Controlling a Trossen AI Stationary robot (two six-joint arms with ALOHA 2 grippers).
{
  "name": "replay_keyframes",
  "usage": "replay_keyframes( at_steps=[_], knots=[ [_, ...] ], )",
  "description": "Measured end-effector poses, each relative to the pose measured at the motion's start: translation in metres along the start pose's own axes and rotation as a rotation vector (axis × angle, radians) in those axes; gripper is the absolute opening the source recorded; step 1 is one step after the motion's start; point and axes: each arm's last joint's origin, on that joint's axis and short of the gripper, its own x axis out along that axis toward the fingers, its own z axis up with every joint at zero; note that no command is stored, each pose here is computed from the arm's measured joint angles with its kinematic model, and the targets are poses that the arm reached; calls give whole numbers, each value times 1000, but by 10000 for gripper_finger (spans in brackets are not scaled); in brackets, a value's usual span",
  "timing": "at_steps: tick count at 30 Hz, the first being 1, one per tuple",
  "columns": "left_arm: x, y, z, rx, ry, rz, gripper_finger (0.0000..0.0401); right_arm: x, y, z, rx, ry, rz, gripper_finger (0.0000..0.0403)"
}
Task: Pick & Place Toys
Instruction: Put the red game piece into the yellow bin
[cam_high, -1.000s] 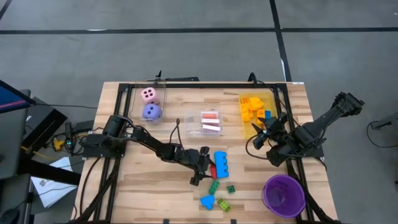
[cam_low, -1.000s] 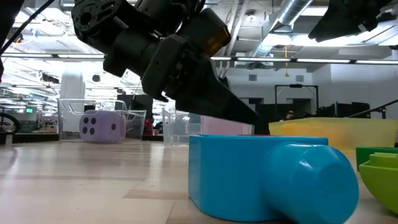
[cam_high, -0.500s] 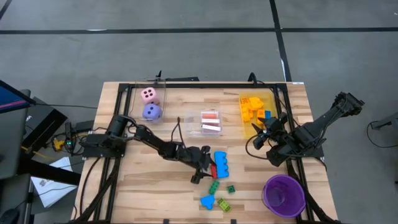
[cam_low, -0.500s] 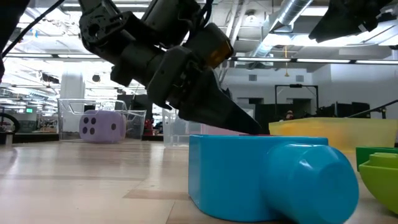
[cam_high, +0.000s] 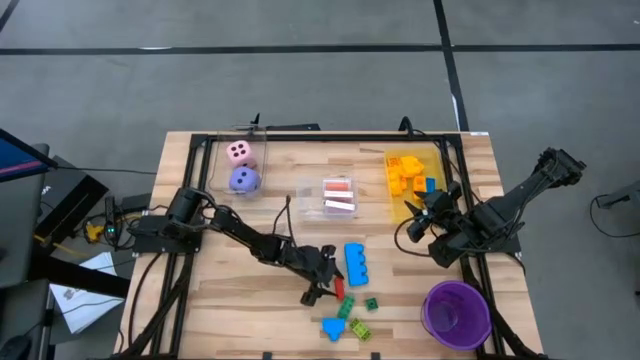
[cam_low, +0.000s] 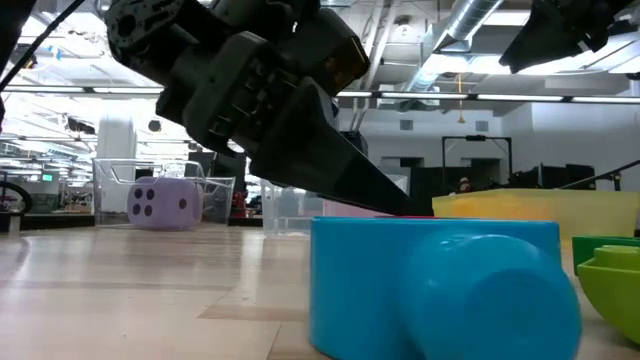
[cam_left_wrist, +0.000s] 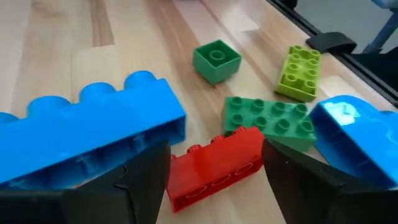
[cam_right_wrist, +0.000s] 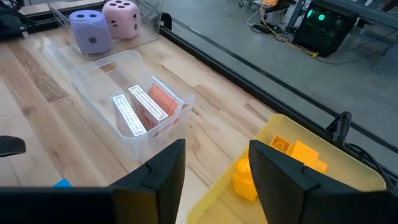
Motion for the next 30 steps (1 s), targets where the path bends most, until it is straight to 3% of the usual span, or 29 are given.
replay_keyframes(
  at_steps=[11,20,24,30],
  knots=[
    [-6,-13,7,192,-2,72,250,0,0,0,0,1,1,170],
    [-6,1,7,233,-3,102,250,0,0,0,1,1,1,170],
    [-7,6,7,205,-9,20,250,0,0,0,1,1,1,170],
    [-7,11,5,187,6,24,250,0,0,0,-1,1,1,170]
  ],
)
